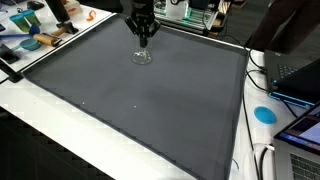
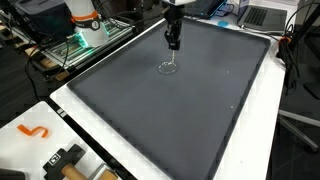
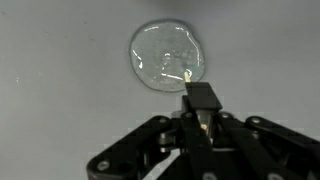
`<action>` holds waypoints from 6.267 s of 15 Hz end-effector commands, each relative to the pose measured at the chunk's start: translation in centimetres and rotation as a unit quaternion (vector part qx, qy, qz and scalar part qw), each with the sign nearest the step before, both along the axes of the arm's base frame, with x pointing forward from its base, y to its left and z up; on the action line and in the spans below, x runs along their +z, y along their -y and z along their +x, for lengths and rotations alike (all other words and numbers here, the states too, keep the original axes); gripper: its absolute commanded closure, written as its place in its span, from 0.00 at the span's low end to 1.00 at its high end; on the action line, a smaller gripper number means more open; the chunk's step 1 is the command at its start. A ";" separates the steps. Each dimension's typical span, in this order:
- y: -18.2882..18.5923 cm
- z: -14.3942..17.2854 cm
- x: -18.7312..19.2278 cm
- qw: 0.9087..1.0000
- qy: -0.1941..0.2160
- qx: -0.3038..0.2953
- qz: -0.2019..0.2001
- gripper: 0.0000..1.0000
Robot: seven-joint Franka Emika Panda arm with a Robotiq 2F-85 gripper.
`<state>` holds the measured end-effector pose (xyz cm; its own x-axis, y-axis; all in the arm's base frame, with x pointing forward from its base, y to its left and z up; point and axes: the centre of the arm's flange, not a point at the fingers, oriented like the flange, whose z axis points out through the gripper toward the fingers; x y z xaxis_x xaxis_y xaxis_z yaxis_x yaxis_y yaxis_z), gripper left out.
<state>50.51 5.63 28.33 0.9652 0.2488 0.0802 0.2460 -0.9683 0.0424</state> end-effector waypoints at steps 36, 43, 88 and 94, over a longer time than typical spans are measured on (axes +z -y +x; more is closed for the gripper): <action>0.3 -0.1 5.1 1.000 0.020 -0.002 -0.010 0.97; -1.2 0.7 8.0 0.998 0.012 0.009 -0.063 0.97; -12.4 1.3 -3.1 0.931 0.135 0.044 -0.336 0.97; -12.4 1.7 -3.9 0.927 0.138 0.045 -0.347 0.97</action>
